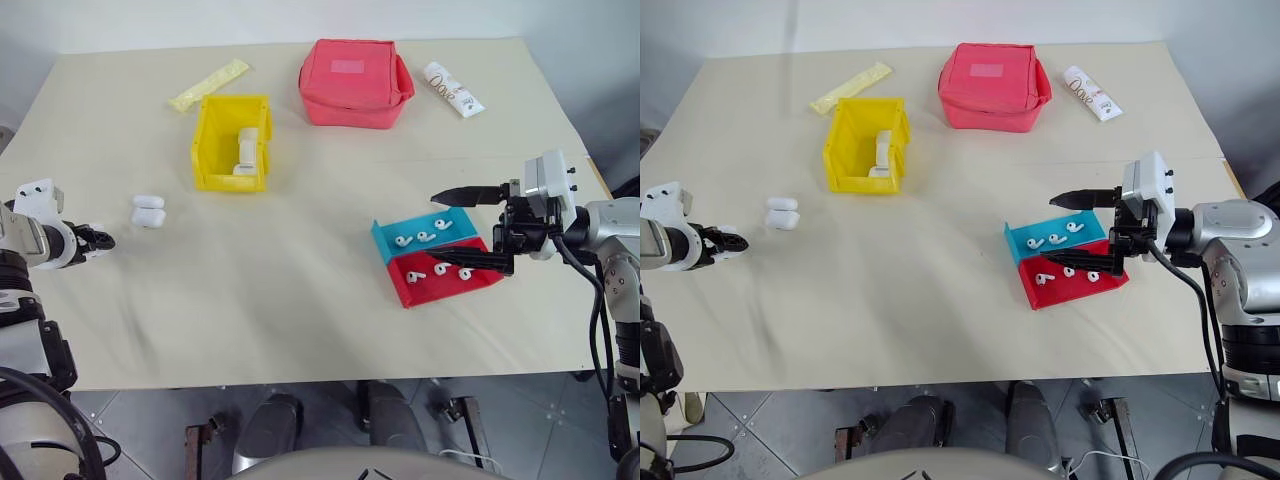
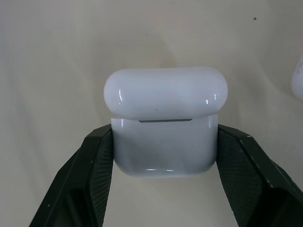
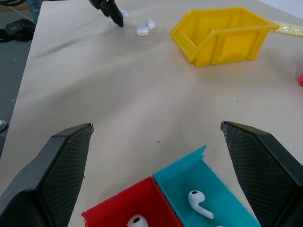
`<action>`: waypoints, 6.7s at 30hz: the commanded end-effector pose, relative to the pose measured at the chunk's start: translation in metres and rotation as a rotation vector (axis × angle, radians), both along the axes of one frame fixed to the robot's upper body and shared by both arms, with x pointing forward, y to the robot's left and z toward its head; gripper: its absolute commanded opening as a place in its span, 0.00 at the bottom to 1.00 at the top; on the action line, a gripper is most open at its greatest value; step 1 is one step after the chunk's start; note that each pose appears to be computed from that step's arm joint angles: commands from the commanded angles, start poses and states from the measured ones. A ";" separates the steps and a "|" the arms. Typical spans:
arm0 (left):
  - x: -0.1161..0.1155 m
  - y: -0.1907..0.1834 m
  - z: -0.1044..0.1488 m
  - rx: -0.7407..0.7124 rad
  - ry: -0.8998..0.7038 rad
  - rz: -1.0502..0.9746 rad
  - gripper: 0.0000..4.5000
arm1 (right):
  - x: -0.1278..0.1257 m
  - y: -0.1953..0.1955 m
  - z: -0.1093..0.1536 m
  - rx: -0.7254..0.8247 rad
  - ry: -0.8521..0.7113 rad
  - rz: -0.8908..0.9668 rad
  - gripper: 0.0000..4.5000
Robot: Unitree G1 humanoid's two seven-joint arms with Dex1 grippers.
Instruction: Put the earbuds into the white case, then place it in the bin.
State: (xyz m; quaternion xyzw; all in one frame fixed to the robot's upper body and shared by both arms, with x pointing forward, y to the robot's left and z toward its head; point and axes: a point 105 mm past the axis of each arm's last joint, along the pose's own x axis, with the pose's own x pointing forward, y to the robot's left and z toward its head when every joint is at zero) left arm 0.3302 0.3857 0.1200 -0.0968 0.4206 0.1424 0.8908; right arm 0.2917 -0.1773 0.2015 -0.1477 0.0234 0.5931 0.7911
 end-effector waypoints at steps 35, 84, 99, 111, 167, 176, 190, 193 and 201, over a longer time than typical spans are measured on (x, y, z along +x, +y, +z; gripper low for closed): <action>-0.043 -0.276 0.059 -0.287 -1.387 -1.502 0.62 | -0.091 -0.049 -0.023 0.001 0.098 -0.507 1.00; -0.082 -0.334 0.039 -0.477 -1.429 -1.585 0.62 | 0.001 -0.028 -0.055 -0.740 0.088 -0.198 0.33; -0.087 -0.332 0.041 -0.466 -1.437 -1.567 0.62 | 0.016 -0.026 -0.066 -0.847 0.013 -0.079 0.33; -0.088 -0.331 0.042 -0.452 -1.436 -1.550 0.62 | 0.020 -0.028 -0.070 -0.882 -0.005 -0.035 0.33; -0.068 -0.355 0.029 -0.647 -1.385 -1.664 0.62 | -0.049 0.044 0.016 0.182 0.085 -0.200 0.10; -0.054 -0.363 0.031 -0.695 -1.379 -1.759 0.62 | -0.060 0.073 0.024 0.368 0.100 -0.171 0.10; -0.052 -0.368 0.053 -0.750 -1.427 -1.804 0.62 | -0.051 0.083 0.011 0.386 0.077 -0.182 0.10; -0.051 -0.368 0.057 -0.753 -1.435 -1.807 0.62 | -0.049 0.085 0.008 0.394 0.076 -0.178 0.10; -0.053 -0.371 0.065 -0.790 -1.454 -1.807 0.62 | -0.046 0.088 -0.007 0.407 0.058 -0.181 0.10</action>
